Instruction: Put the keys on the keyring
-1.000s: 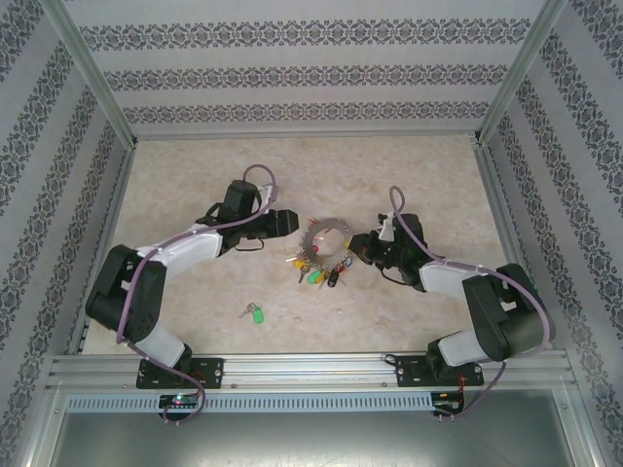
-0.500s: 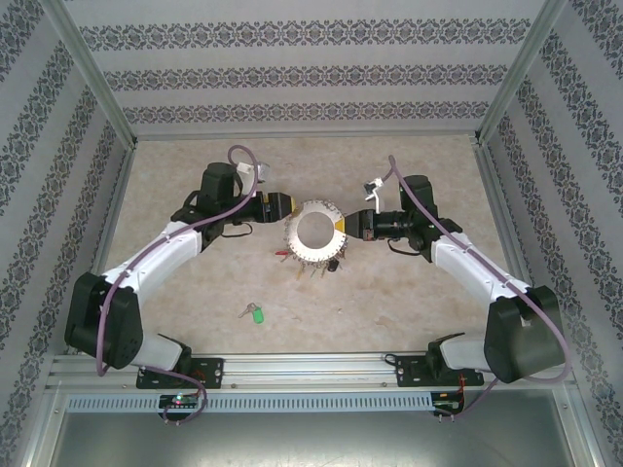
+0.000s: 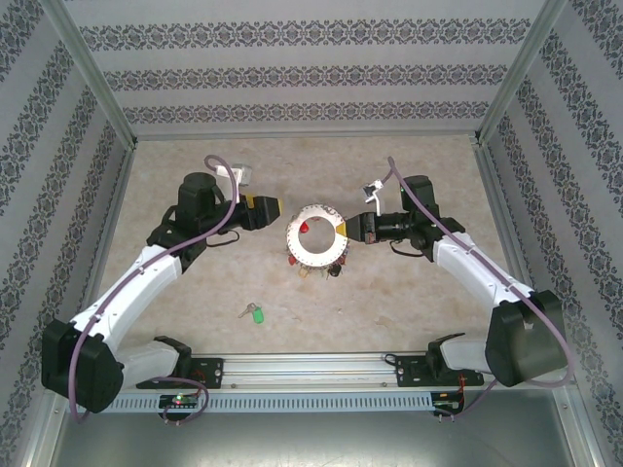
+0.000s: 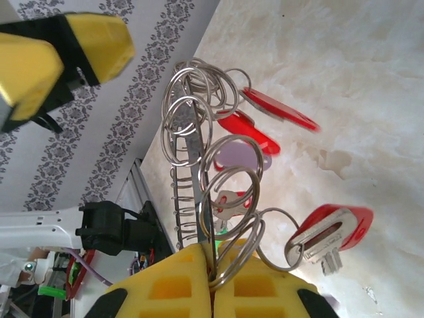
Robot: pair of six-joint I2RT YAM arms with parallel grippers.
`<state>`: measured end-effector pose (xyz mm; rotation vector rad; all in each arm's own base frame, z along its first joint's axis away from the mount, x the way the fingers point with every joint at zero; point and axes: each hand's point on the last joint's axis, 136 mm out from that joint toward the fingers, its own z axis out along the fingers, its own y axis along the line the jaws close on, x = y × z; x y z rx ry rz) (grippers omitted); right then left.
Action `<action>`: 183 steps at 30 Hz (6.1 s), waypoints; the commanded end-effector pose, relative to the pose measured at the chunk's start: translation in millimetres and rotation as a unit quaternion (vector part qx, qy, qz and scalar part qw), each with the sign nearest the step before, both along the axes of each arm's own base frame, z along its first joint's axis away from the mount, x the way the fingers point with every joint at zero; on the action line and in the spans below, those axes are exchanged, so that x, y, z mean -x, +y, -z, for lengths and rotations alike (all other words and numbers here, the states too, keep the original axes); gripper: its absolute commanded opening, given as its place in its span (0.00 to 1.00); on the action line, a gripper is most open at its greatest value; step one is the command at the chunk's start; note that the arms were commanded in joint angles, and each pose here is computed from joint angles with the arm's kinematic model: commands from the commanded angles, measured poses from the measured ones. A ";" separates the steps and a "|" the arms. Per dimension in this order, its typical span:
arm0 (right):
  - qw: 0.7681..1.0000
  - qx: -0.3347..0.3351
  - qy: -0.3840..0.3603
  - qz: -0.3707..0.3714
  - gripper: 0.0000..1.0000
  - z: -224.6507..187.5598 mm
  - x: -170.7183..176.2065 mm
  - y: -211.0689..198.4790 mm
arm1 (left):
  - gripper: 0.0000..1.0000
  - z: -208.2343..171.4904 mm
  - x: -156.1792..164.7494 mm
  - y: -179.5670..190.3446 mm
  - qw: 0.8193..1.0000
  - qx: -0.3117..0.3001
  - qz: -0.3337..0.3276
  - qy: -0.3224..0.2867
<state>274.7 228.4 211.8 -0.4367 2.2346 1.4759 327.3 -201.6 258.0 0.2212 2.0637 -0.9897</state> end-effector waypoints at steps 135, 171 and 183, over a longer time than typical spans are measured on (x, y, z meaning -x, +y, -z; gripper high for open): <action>0.813 0.099 -0.556 0.142 0.30 -47.8 10.6 33.6 | 0.03 -148.7 10.6 -70.3 0.921 0.208 0.151 -0.292; 0.816 0.110 -0.550 0.136 0.24 -42.9 29.5 17.3 | 0.00 -125.4 23.5 -70.1 0.923 0.105 0.164 -0.331; 0.810 0.144 -0.554 0.131 0.30 -11.7 38.7 0.2 | 0.00 -115.5 43.8 -73.9 0.883 0.049 0.205 -0.419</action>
